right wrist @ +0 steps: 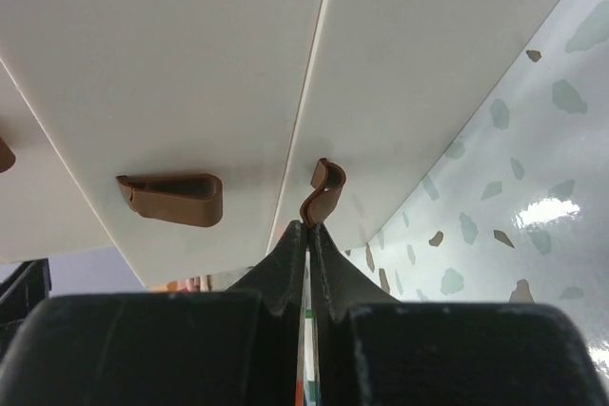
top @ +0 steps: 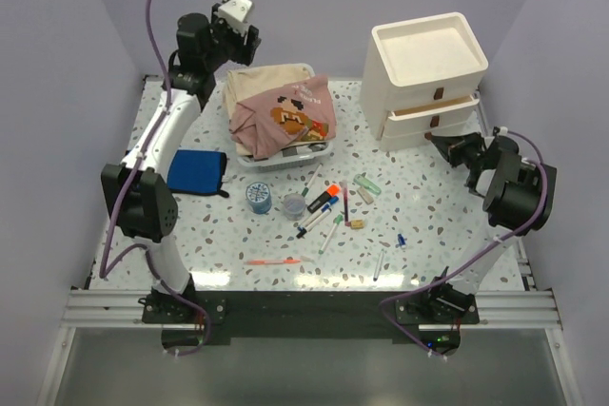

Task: Sort the stationery into containers
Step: Close the drawer at the center of the board.

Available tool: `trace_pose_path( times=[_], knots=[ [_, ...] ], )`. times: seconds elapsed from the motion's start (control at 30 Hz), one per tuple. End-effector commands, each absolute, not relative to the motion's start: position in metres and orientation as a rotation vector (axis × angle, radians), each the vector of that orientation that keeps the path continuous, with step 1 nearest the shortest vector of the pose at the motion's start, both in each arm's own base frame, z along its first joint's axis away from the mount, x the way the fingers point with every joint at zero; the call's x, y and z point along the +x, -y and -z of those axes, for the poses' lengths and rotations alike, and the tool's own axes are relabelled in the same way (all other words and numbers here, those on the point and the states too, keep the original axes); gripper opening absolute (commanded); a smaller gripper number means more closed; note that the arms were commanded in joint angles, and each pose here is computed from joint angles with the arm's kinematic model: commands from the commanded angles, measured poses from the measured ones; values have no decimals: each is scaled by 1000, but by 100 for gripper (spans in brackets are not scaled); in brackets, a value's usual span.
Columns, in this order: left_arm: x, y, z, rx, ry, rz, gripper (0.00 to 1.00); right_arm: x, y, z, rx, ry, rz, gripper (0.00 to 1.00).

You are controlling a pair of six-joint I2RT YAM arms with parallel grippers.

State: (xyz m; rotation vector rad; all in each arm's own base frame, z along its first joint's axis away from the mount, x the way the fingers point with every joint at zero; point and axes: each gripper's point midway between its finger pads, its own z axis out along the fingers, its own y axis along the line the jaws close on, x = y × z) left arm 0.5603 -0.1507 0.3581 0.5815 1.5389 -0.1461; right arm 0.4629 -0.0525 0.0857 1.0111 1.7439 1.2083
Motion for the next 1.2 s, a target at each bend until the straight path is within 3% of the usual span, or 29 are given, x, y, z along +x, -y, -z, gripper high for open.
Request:
trace_pose_path(
  times=[0.0,0.2,0.5,0.57,0.63,0.77,0.8,0.9,0.97,1.0,1.03,1.17],
  knots=[
    [514,190,-301,719,-1690,633,64,462,49,-114,883,-1768,-1184,0],
    [478,201,-245,759,-1845,824,57,460,47,-112,857,-1826,-1162,0],
    [478,205,-234,775,-1849,855,43,456,47,-105,855,-1864,-1138,0],
    [478,209,-234,785,-1842,858,50,455,47,-104,857,-1867,-1135,0],
    [492,207,-241,782,-1817,723,66,455,46,-104,856,-1867,-1137,0],
    [512,240,-330,853,-1513,570,72,454,46,-103,850,-1870,-1137,0],
    [508,269,-330,900,-1483,599,72,453,46,-103,855,-1869,-1136,0],
    [486,331,-334,1001,-1425,753,61,456,47,-104,854,-1861,-1138,0],
    [471,358,-321,1042,-1410,822,39,459,48,-104,849,-1858,-1135,0],
    [456,380,-312,1074,-1396,866,12,461,50,-106,842,-1854,-1131,0],
    [448,390,-302,1087,-1402,894,0,463,51,-106,841,-1847,-1127,0],
    [424,428,-280,1068,-1312,997,0,468,53,-107,845,-1830,-1130,0]
  ],
)
